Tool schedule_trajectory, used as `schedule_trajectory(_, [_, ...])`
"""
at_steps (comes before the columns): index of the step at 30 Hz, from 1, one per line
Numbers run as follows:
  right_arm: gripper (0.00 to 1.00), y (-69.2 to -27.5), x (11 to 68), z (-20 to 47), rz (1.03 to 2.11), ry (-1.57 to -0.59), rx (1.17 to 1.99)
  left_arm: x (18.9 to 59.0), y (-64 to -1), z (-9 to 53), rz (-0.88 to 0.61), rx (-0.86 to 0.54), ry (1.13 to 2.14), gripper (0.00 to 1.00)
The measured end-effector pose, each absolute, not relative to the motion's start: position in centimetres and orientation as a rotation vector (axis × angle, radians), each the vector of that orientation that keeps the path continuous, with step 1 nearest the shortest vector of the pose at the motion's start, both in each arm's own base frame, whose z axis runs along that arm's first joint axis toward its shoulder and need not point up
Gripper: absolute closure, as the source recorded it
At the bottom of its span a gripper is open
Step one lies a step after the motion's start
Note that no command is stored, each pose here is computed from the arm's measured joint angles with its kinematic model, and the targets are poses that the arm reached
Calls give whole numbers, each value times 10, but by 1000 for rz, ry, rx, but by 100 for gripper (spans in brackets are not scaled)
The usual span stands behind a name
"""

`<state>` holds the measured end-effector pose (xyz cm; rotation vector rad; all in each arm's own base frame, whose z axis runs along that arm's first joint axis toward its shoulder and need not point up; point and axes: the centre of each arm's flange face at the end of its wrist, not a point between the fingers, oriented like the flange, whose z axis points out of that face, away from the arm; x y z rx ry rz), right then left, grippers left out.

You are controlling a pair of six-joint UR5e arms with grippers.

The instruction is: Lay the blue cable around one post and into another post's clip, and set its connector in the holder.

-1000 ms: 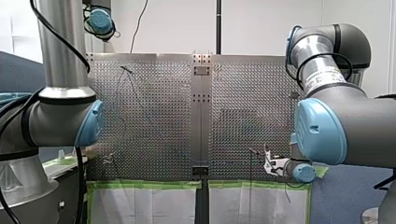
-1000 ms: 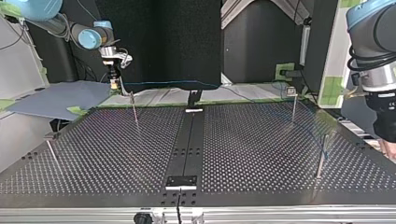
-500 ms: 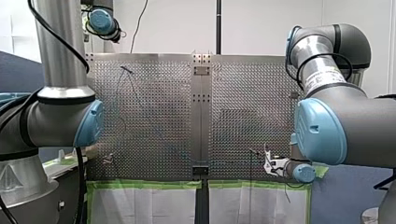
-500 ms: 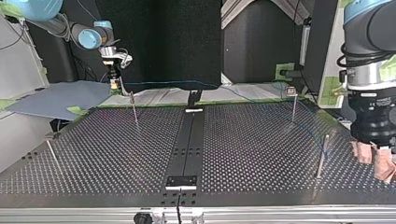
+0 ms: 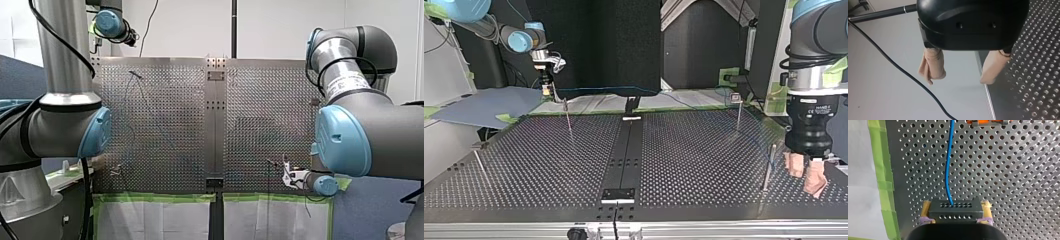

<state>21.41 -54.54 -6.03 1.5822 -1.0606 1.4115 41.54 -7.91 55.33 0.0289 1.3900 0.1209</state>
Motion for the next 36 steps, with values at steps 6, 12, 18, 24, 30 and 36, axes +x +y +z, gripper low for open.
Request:
schedule_trajectory(6, [100,-545,214,-61,1411,-1060,1583,415,-80,548,119,26,1396,0])
schedule_trajectory(12, [100,-545,216,-61,1411,-1059,1586,426,-98,513,43,76,1433,0])
schedule_trajectory(18, [100,-544,216,-61,1408,-1060,1585,437,-120,467,-1,128,1484,0])
schedule_trajectory(24, [100,-544,216,-61,1408,-1060,1584,443,-140,423,-49,97,1537,0])
schedule_trajectory(30, [100,-545,216,-60,1412,-1059,1579,439,-162,380,-101,48,1583,0])
schedule_trajectory(36, [100,-545,216,-60,1413,-1058,1577,432,-181,337,-141,4,1634,0])
